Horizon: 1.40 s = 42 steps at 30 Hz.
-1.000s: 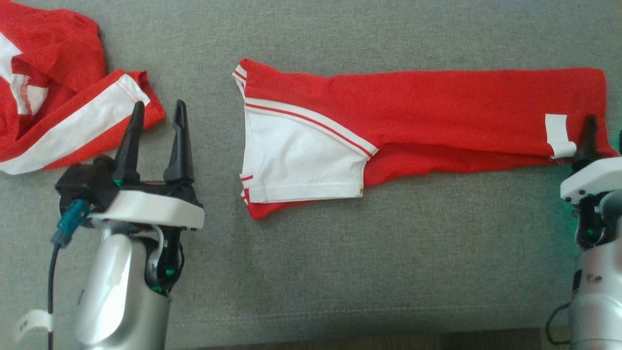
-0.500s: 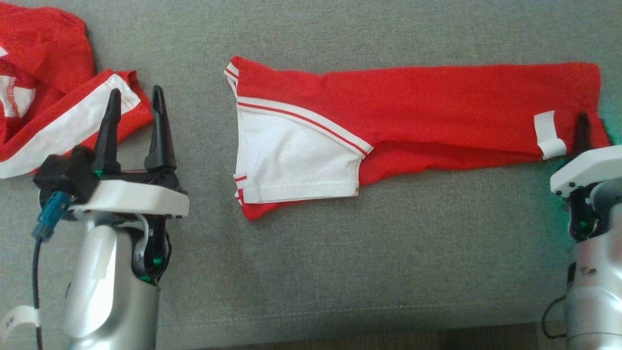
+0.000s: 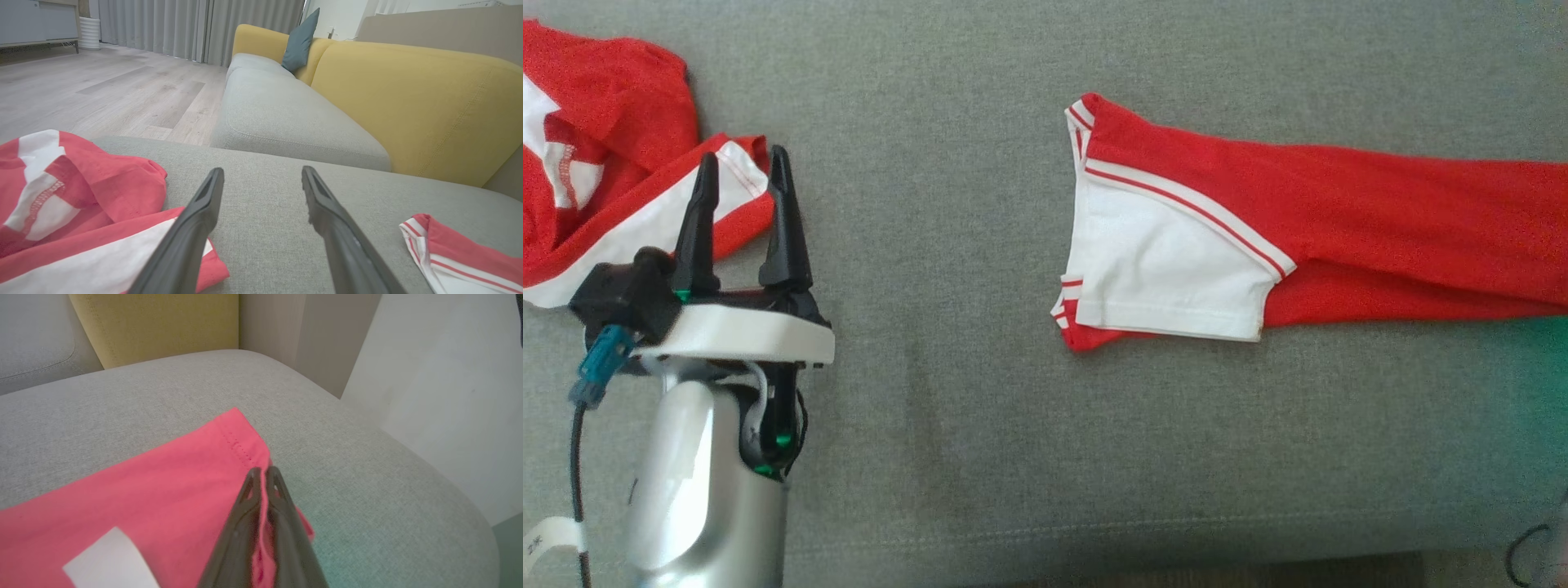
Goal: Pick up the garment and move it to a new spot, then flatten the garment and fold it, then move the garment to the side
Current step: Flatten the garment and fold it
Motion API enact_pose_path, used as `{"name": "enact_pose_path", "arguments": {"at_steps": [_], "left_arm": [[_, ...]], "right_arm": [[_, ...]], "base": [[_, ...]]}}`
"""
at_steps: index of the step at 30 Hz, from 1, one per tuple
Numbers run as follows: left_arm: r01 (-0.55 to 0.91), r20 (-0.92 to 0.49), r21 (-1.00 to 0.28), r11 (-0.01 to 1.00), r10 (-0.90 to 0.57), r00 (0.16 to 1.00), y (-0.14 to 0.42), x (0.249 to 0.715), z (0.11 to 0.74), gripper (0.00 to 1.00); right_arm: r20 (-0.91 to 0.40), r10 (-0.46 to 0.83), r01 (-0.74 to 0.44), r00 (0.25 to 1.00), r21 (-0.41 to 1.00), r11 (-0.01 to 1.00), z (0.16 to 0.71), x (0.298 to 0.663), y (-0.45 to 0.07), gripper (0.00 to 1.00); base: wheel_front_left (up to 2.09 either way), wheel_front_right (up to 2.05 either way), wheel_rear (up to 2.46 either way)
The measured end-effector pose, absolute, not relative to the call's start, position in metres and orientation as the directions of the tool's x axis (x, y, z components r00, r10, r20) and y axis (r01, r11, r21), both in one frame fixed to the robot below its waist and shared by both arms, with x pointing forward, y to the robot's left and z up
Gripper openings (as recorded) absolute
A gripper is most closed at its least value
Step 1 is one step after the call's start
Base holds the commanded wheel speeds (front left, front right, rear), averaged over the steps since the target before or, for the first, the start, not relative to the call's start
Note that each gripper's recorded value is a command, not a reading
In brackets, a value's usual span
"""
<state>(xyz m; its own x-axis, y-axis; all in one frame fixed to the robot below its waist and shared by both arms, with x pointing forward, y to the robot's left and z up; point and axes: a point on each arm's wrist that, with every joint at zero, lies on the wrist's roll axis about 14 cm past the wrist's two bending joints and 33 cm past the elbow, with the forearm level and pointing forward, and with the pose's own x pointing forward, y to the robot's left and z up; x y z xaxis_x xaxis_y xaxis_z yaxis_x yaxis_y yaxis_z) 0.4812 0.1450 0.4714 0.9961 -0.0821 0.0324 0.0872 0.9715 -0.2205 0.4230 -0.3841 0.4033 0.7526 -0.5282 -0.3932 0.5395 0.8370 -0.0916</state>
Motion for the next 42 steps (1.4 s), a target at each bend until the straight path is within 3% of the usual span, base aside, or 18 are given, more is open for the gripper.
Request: {"name": "enact_pose_path", "arguments": {"at_steps": [5,13,23,30,42], "left_arm": [[0.090,0.044,-0.242,0.966,-0.082,0.996,0.143,0.478,0.478,1.00],[0.090,0.049,-0.259,0.962,-0.080,0.996,0.140,0.463,0.486,1.00],[0.085,0.077,-0.274,0.958,-0.067,0.995,0.141,0.445,0.503,1.00],[0.050,0.054,-0.275,0.960,-0.036,0.998,0.152,0.432,0.498,1.00],[-0.009,0.036,-0.266,0.964,0.019,0.999,0.171,0.421,0.494,1.00]], "right_arm": [[-0.362,-0.523,0.532,0.771,-0.084,0.842,0.413,0.430,-0.373,0.00],[-0.237,-0.409,0.423,0.882,0.014,0.906,0.464,0.469,-0.335,0.00],[-0.093,-0.059,0.080,0.994,0.242,0.967,0.532,0.507,-0.224,0.00],[-0.118,0.214,-0.168,0.970,0.315,0.934,0.513,0.492,-0.130,0.00],[-0.180,0.456,-0.372,0.872,0.361,0.855,0.468,0.464,-0.036,0.00]], "base": [[0.00,0.00,0.00],[0.00,0.00,0.00],[0.00,0.00,0.00],[0.00,0.00,0.00],[0.00,0.00,0.00]]}}
